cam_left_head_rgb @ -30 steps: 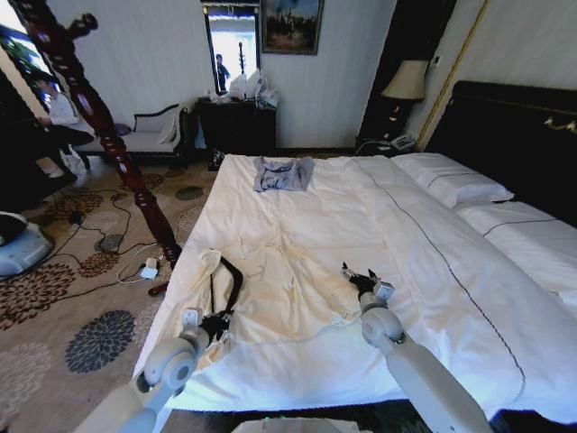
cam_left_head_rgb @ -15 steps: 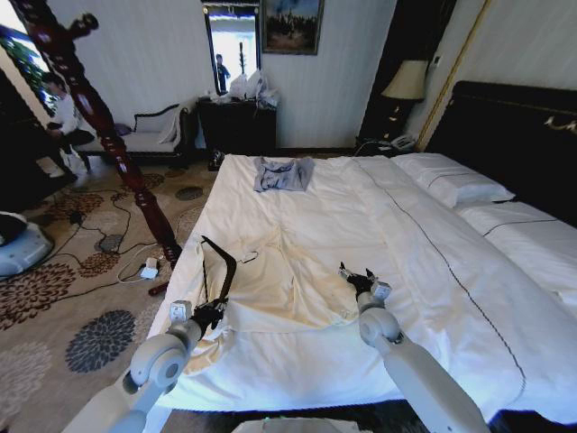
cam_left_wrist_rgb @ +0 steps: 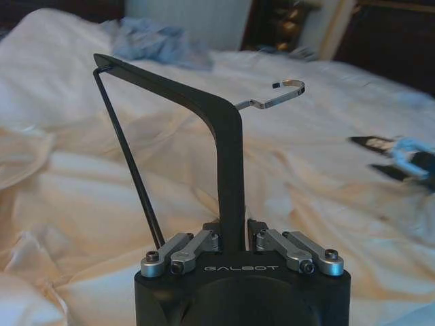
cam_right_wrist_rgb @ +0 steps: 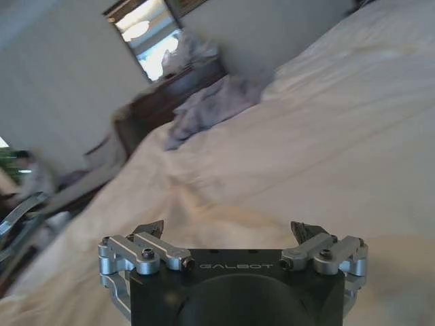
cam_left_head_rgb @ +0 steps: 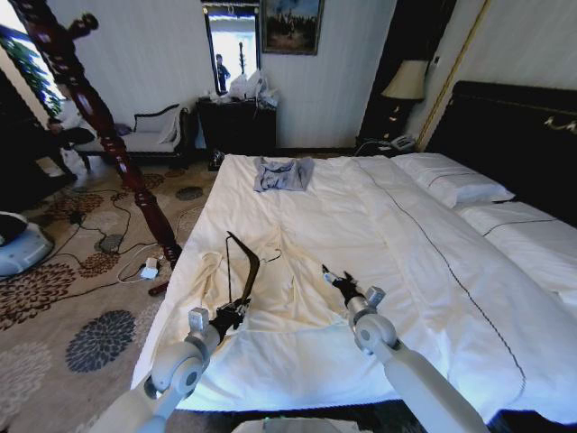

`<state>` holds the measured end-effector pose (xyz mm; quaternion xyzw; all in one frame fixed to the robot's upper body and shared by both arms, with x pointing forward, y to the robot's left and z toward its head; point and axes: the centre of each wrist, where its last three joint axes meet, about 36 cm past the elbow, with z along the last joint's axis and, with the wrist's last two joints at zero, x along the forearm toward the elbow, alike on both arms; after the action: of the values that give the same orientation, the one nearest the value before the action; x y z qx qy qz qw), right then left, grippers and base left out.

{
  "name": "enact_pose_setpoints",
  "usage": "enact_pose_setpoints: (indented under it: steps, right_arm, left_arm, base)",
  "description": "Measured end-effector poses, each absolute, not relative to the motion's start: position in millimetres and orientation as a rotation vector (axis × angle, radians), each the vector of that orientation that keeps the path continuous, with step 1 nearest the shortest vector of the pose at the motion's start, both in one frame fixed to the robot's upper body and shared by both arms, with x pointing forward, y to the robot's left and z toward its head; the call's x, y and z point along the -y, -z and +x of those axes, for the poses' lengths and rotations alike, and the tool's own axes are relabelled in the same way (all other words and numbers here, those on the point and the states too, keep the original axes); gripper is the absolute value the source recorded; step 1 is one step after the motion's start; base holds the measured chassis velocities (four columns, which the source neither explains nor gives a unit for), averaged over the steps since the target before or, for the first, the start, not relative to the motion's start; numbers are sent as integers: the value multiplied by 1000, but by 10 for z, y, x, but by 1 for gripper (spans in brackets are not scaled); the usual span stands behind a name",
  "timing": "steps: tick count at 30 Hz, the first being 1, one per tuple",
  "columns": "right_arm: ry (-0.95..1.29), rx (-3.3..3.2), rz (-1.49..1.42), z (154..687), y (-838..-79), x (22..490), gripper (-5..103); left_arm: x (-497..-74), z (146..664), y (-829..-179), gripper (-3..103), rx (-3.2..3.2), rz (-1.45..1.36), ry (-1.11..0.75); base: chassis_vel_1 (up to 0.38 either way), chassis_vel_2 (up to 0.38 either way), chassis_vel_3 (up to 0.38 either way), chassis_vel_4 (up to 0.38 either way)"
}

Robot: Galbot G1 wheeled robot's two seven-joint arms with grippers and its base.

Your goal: Pick up the clothes from the bed and hang them on the clothes hanger.

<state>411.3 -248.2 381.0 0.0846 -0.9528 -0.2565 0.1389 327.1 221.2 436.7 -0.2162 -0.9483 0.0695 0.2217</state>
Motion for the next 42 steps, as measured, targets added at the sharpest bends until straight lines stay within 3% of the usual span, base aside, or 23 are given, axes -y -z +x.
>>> enact_pose_setpoints:
  steps: [8, 15, 29, 33, 36, 39, 42]
  right_arm:
    - [801, 2739, 554, 4074, -3776, 2233, 100]
    - [676, 2775, 786, 4061, -3827, 1916, 100]
    - [603, 2700, 857, 4161, -3855, 1505, 103]
    - [613, 2700, 858, 4196, -3876, 1487, 94]
    - [621, 2680, 849, 4202, -3892, 1481, 79]
    - [627, 2671, 849, 4196, -3900, 1475, 73]
    - [647, 2660, 857, 4180, -3885, 1475, 57]
  left_arm:
    - [-2208, 3309, -4293, 19, 2667, -675, -155]
    - [-2145, 3329, -4183, 19, 2662, -704, -124]
    - [-2038, 3339, -4116, 19, 2663, -739, -120]
    - [-2030, 3337, -4107, 19, 2662, -740, -118]
    - [-2014, 3332, -4104, 19, 2661, -744, -119]
    - [-2007, 3329, -4102, 19, 2661, -746, -119]
    - [-2003, 3324, -4099, 19, 2665, -747, -111]
  base:
    - [0, 0, 0, 0]
    - [0, 0, 0, 0]
    - [0, 0, 0, 0]
    - [0, 0, 0, 0]
    - [0, 0, 0, 0]
    - [0, 0, 0, 0]
    - [0, 0, 0, 0]
